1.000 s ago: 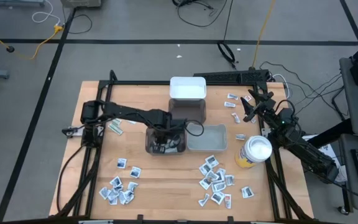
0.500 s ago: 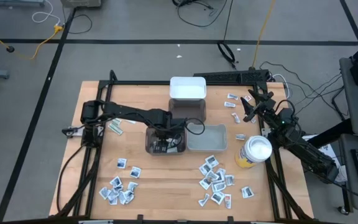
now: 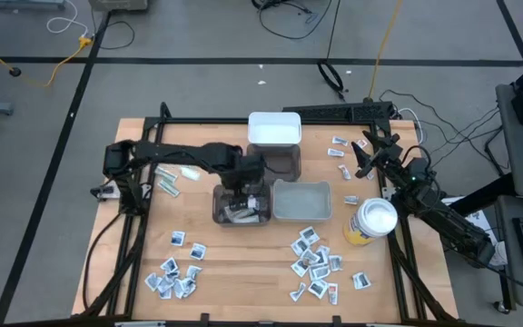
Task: Pick & Place First Aid Supplies
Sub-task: Put the white bandage into the bottom black bin
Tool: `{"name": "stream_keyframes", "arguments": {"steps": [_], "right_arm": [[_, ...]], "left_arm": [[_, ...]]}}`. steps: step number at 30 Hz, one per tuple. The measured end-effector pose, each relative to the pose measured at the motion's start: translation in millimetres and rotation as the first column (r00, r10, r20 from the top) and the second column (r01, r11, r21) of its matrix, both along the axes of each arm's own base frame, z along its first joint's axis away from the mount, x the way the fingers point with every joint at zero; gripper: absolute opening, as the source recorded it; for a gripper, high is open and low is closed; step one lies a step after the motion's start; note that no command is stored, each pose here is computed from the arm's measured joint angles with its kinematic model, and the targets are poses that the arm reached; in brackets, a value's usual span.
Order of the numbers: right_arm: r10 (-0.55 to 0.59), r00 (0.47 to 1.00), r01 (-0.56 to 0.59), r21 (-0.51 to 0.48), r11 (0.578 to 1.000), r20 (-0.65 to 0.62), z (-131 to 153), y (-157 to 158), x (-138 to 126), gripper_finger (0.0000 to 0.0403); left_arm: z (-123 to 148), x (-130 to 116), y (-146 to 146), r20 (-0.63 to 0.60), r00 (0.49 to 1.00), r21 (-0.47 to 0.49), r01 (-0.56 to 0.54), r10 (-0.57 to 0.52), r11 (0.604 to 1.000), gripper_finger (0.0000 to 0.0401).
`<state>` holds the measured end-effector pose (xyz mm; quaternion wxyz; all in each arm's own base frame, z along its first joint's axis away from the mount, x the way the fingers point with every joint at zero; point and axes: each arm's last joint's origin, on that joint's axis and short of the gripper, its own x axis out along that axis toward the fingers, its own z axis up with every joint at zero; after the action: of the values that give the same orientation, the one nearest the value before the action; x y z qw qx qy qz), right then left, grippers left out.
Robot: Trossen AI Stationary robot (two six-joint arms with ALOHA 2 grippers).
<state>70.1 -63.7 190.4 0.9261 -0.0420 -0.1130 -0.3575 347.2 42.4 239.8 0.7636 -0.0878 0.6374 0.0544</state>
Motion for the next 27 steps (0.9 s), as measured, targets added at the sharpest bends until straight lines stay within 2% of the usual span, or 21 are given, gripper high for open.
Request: {"name": "stream_keyframes", "arguments": {"steps": [4, 8, 13, 18, 22, 27], "right_arm": [[0.0, 1.0, 0.0, 0.0, 1.0, 0.0, -0.1, 0.0, 0.0, 0.0263], [0.001, 1.0, -0.001, 0.0, 1.0, 0.0, 0.0, 0.0, 0.0, 0.0263], [0.0, 1.0, 0.0, 0.0, 1.0, 0.0, -0.1, 0.0, 0.0, 0.0263], [0.0, 1.0, 0.0, 0.0, 1.0, -0.001, -0.1, 0.0, 0.0, 0.0263], [0.0, 1.0, 0.0, 0.001, 1.0, -0.001, -0.2, 0.0, 0.0, 0.0263], [0.0, 1.0, 0.0, 0.0, 1.0, -0.001, -0.1, 0.0, 0.0, 0.0263]], "left_arm": [[15.3, -8.7, 11.7, 0.039, 0.984, -0.025, -0.17, 0.171, 0.985, 0.0316], [26.5, -18.6, 19.7, 0.044, 0.961, -0.043, -0.272, 0.274, 0.961, 0.031], [28.0, -25.7, 21.9, 0.002, 0.971, -0.033, -0.237, 0.238, 0.971, 0.0306], [23.3, -36.4, 24.6, -0.095, 0.979, -0.042, -0.184, 0.18, 0.982, 0.031], [10.6, -51.2, 35.7, -0.187, 0.957, -0.091, -0.243, 0.223, 0.966, 0.0311], [-0.6, -85.2, 49.5, -0.254, 0.926, -0.113, -0.315, 0.279, 0.942, 0.0301]]}}
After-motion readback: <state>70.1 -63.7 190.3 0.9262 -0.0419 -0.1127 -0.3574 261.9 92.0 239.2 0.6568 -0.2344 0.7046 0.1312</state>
